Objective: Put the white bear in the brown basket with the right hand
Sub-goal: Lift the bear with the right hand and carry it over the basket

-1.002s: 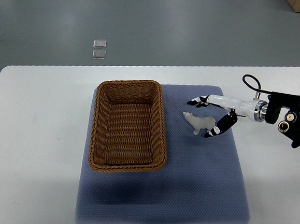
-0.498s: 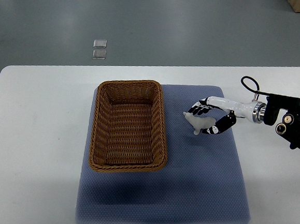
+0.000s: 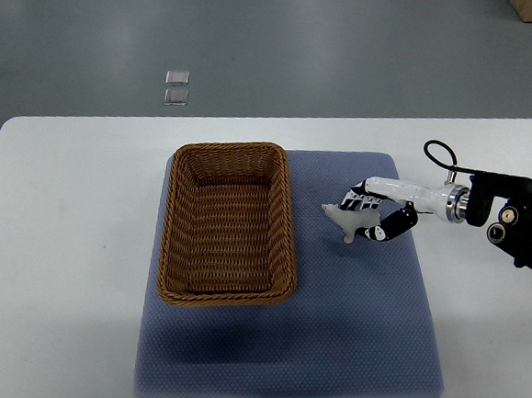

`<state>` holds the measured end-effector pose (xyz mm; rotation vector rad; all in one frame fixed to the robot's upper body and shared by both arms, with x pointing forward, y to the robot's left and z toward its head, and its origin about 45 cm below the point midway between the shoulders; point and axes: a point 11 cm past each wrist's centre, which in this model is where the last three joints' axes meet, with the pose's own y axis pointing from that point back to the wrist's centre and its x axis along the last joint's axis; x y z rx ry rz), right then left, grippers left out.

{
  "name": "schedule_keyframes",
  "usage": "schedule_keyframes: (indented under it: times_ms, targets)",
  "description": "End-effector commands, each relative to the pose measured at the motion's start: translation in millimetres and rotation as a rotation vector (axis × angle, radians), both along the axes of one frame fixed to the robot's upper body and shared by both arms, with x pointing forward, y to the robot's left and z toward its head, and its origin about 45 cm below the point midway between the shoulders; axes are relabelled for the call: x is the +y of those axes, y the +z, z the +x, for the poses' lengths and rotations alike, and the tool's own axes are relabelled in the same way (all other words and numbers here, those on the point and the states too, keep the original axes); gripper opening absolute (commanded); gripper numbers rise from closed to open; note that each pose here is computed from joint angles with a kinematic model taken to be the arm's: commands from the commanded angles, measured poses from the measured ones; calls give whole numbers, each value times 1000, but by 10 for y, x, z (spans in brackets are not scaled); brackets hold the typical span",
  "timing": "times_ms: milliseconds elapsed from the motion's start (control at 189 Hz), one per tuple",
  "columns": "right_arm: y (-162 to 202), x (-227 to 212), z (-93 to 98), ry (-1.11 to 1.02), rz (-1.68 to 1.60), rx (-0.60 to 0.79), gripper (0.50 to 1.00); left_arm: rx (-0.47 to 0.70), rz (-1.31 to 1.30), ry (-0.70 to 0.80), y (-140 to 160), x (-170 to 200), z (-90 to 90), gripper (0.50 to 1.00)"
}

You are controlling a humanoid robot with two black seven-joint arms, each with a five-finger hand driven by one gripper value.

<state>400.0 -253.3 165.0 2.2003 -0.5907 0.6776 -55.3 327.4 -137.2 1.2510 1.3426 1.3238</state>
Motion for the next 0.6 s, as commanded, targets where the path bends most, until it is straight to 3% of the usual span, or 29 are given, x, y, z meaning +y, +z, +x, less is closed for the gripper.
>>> schedule_keyframes:
  times_ms: [0, 334, 594]
  targets:
    - [30, -1, 18, -3, 6, -11, 500, 0, 0, 1, 0, 0, 0, 1000]
    - [553, 194, 268, 45, 97, -163, 500, -1, 2, 5, 0, 5, 1, 1000]
    - [1032, 861, 432, 175, 150, -262, 500, -1, 2, 5, 0, 6, 2, 1000]
